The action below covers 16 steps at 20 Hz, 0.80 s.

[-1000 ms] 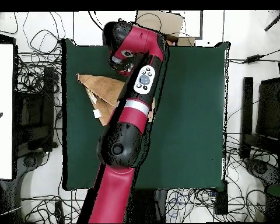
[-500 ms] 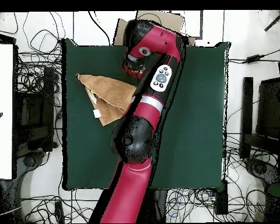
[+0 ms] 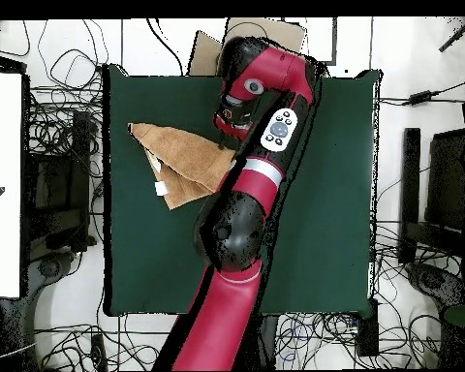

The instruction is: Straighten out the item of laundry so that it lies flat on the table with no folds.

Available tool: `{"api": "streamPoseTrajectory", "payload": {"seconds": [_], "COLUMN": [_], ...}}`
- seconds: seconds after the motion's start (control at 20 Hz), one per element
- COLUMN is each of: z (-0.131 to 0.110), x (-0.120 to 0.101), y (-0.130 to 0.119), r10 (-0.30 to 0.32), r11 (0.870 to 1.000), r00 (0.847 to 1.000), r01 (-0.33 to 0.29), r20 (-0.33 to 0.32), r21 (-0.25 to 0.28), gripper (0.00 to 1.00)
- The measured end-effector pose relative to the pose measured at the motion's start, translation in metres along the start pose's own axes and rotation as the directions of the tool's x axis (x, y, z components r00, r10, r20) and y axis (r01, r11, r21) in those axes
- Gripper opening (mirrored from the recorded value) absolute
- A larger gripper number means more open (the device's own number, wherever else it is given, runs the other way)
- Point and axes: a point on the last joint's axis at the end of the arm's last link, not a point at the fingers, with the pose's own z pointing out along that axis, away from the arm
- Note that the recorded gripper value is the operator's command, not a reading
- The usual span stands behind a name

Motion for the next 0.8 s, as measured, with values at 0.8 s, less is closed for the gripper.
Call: {"api": "streamPoseTrajectory", "payload": {"seconds": [0.8], "z": [0.04], "x": [-0.007], "y": [0.005], "r10": [-0.132], "r11": [0.991], "r00": [0.988], "r01": [0.132], "r20": [-0.081], "r21": [-0.007], "gripper": [1.0]}}
